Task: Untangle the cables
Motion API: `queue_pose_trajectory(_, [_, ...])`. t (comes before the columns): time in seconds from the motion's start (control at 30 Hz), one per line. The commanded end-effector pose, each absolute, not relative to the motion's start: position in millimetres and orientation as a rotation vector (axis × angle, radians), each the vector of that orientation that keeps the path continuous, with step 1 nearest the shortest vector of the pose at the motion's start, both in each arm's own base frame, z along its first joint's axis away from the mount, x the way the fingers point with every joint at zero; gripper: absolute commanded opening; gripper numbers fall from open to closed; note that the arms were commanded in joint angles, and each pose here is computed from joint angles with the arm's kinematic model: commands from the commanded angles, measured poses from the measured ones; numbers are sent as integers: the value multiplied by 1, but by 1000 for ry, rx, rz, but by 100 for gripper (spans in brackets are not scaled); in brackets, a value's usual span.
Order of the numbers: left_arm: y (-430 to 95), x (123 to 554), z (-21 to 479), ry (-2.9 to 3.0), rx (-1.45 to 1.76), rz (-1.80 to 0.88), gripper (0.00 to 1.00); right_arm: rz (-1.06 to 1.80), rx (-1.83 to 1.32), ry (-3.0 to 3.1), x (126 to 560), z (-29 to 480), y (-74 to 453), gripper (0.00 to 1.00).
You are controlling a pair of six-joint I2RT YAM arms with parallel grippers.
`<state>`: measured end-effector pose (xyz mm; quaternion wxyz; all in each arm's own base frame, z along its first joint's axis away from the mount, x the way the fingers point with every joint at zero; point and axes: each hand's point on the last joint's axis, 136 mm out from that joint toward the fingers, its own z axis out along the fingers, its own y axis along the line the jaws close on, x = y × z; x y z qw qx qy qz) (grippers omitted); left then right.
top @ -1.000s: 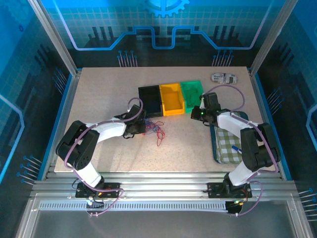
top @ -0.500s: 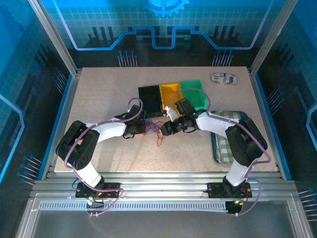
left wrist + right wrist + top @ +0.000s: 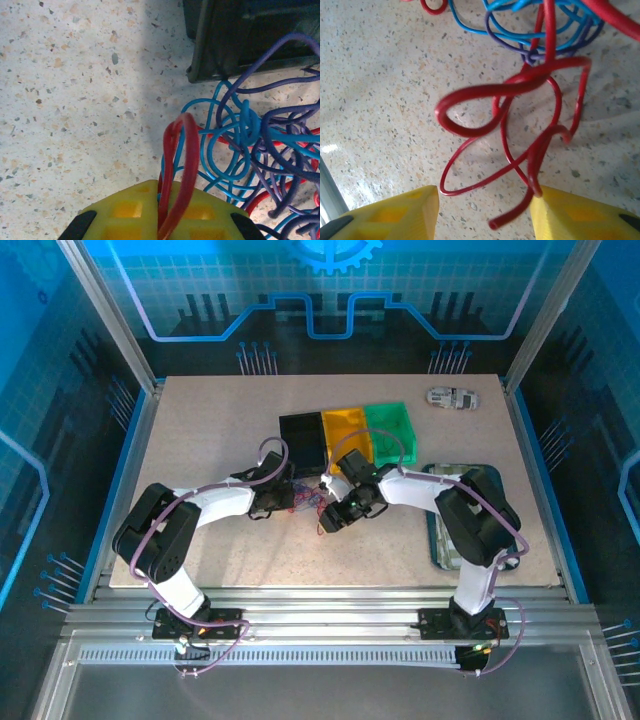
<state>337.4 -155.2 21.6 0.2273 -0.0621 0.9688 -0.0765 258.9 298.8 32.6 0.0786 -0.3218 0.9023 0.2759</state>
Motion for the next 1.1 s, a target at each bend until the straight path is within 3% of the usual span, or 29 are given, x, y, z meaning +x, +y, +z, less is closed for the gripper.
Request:
queue_pose_trajectory(0.0, [-156, 330, 11, 2714, -142, -220, 0, 794, -1019, 2716, 254, 30, 303, 51])
queue_pose_trajectory(0.5, [-157, 330, 8, 2701, -131, -212, 0, 412, -1098, 2773, 262, 12, 302, 47])
queue_pose_trajectory(0.83, [-155, 331, 8, 2695, -132, -203, 0, 437, -904, 2797, 275, 10, 286, 3])
queue_pose_trajectory(1.07, [-143, 330, 3, 2713, -196, -135, 0, 464, -490, 2745, 324, 45, 228, 0])
